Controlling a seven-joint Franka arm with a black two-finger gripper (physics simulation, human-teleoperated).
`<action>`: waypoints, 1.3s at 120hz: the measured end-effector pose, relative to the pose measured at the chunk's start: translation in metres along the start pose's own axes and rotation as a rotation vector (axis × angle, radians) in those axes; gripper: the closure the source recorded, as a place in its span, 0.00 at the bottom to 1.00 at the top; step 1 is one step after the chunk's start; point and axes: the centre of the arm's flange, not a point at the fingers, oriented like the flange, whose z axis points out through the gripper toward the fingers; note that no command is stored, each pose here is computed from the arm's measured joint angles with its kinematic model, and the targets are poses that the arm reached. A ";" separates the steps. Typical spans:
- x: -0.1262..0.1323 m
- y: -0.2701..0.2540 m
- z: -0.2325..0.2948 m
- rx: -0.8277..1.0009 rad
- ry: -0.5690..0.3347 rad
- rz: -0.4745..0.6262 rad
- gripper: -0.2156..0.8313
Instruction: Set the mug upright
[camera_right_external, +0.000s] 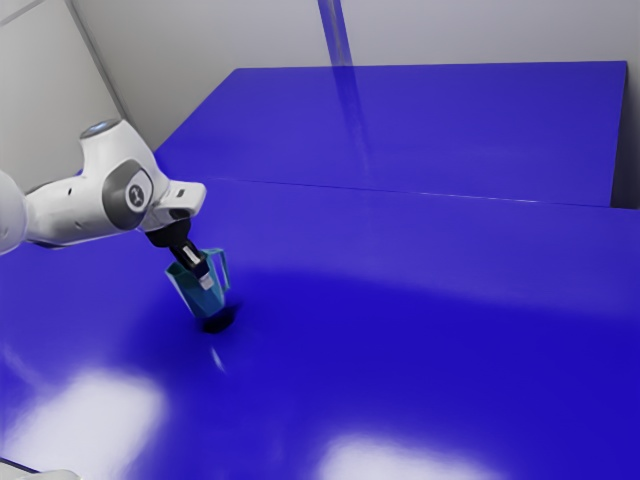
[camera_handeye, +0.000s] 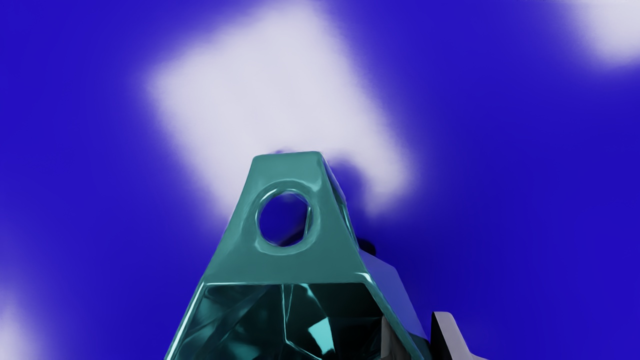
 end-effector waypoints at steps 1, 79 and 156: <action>-0.001 0.000 0.001 0.002 0.000 -0.005 0.95; 0.016 0.013 0.033 0.046 0.029 -0.152 0.87; 0.060 0.032 -0.092 0.131 0.093 -0.148 0.24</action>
